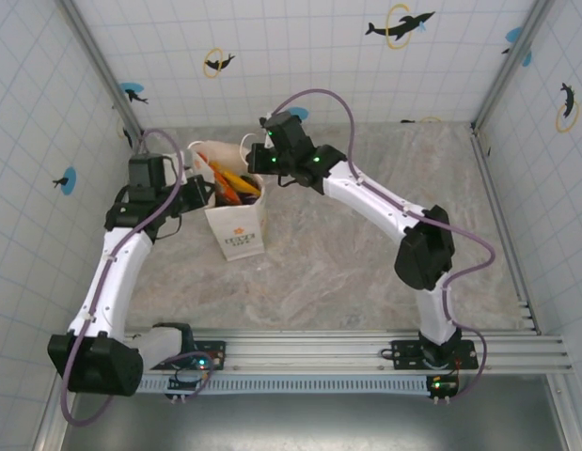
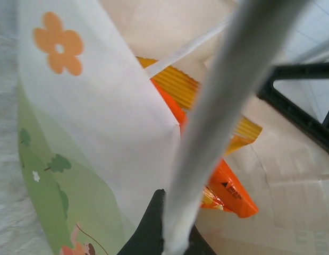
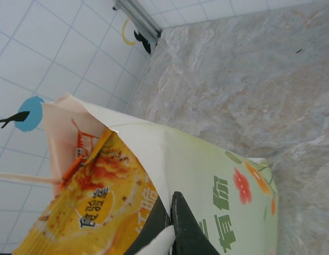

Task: Place the snacks into the paper bag

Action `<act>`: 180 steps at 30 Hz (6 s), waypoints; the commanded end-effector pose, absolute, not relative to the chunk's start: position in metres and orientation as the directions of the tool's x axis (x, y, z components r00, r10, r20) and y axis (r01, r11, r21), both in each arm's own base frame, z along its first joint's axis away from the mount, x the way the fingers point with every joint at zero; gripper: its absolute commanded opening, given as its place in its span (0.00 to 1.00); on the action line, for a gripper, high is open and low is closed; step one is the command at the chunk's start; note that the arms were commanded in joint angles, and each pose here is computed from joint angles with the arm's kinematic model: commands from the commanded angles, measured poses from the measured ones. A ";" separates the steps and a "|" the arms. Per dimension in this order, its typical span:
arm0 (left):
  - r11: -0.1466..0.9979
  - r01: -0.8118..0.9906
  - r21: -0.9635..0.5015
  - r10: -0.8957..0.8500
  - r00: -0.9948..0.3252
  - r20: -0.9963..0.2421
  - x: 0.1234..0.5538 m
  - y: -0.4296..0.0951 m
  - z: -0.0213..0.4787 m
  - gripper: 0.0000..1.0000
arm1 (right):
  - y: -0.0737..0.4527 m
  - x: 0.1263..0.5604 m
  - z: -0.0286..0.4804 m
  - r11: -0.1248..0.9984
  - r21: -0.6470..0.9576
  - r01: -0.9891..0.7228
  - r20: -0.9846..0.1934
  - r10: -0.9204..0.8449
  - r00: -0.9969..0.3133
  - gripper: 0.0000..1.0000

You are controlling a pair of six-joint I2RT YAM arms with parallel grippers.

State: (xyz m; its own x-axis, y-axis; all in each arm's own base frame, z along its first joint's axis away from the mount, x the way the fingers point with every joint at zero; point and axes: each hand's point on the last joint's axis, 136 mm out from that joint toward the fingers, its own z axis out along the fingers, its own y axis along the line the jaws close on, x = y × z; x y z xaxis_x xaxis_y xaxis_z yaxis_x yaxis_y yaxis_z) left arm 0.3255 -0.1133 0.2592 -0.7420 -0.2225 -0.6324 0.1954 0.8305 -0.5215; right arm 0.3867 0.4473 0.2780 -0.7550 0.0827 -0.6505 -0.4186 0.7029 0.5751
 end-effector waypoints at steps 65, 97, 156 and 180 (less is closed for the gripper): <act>0.829 0.389 -0.401 -0.087 -0.618 -0.781 0.247 -0.166 0.252 0.74 | 0.226 0.304 0.301 0.762 0.541 -0.357 -0.723 0.204 -0.661 0.55; 0.950 -0.001 -0.311 -0.257 -0.566 -0.783 0.292 -0.113 0.225 0.69 | 0.185 0.312 0.283 0.642 0.684 -0.346 -0.666 0.357 -0.655 0.52; 0.927 0.074 -0.369 -0.204 -0.726 -0.657 0.298 -0.179 0.123 0.67 | 0.254 0.321 0.165 0.841 0.498 -0.211 -0.651 0.201 -0.732 0.46; 0.927 -0.374 -0.004 -0.144 -0.348 -0.926 0.303 0.028 0.107 0.98 | 0.047 0.310 0.110 0.961 0.246 0.130 -0.856 0.278 -0.435 0.99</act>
